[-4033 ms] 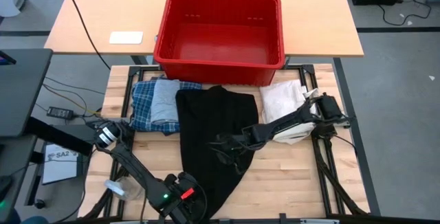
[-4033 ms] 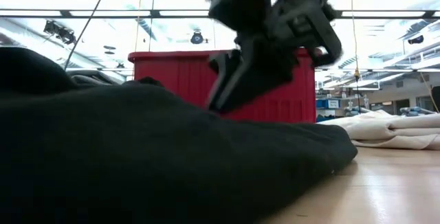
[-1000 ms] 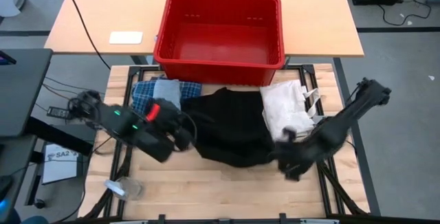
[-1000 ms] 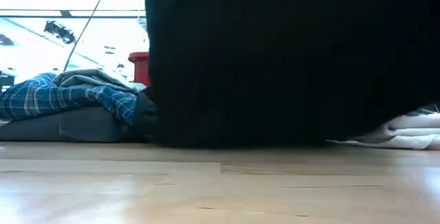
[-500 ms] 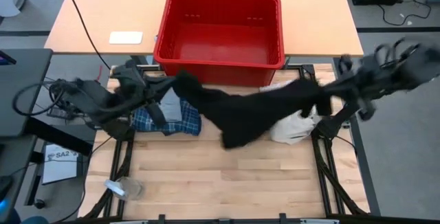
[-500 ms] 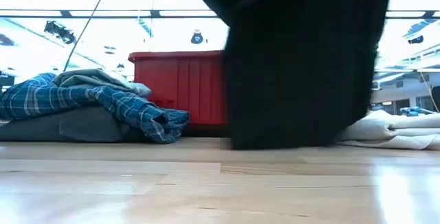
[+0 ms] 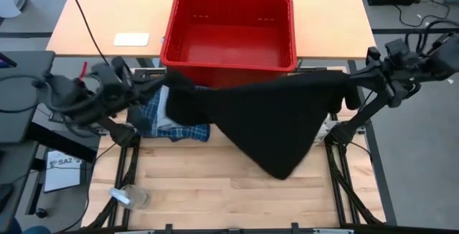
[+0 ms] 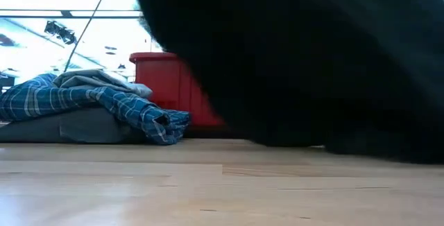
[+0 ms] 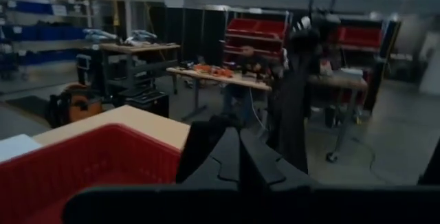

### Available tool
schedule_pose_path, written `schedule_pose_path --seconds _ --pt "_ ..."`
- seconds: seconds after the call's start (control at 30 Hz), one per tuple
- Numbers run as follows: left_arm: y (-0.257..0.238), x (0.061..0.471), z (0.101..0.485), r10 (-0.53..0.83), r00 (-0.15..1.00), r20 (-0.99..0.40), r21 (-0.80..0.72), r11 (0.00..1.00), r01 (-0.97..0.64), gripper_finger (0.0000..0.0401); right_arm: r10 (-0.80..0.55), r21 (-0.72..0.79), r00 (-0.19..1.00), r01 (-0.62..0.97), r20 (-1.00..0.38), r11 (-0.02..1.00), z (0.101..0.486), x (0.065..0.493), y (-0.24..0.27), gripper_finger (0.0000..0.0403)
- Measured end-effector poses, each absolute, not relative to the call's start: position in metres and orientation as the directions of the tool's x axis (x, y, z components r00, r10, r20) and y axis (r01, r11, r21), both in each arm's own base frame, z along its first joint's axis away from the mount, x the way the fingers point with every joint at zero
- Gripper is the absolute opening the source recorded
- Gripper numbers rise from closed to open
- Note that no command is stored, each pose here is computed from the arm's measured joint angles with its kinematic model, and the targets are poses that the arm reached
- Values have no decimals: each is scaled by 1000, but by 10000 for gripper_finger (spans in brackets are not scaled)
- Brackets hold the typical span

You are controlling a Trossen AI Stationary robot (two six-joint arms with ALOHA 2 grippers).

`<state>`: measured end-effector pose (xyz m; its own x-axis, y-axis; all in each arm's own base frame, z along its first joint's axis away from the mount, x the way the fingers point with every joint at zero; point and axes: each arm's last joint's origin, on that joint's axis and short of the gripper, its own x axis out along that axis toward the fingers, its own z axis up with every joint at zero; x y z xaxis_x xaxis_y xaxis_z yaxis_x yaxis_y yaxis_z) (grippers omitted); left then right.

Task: Fold Laundry from Bin
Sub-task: Fold the black shirt

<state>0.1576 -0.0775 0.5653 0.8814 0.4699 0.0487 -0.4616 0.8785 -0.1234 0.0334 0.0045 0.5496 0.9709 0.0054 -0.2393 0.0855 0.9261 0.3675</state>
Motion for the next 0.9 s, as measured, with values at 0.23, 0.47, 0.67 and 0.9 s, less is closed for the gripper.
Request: schedule_pose_path --seconds 0.23,0.47,0.67,0.9 --pt "-79 143 576 433 896 100 -171 895 -413 0 91 474 958 52 -273 879 549 40 13 9" --pt "-83 134 594 373 903 211 -115 927 -356 0 199 501 918 -1 -343 866 546 59 33 9" --pt "-86 140 583 389 910 141 -47 921 -386 0 198 455 757 145 -623 879 502 92 63 9" --pt "-88 179 559 463 886 42 -16 887 -462 0 300 436 431 265 -851 860 428 134 109 9"
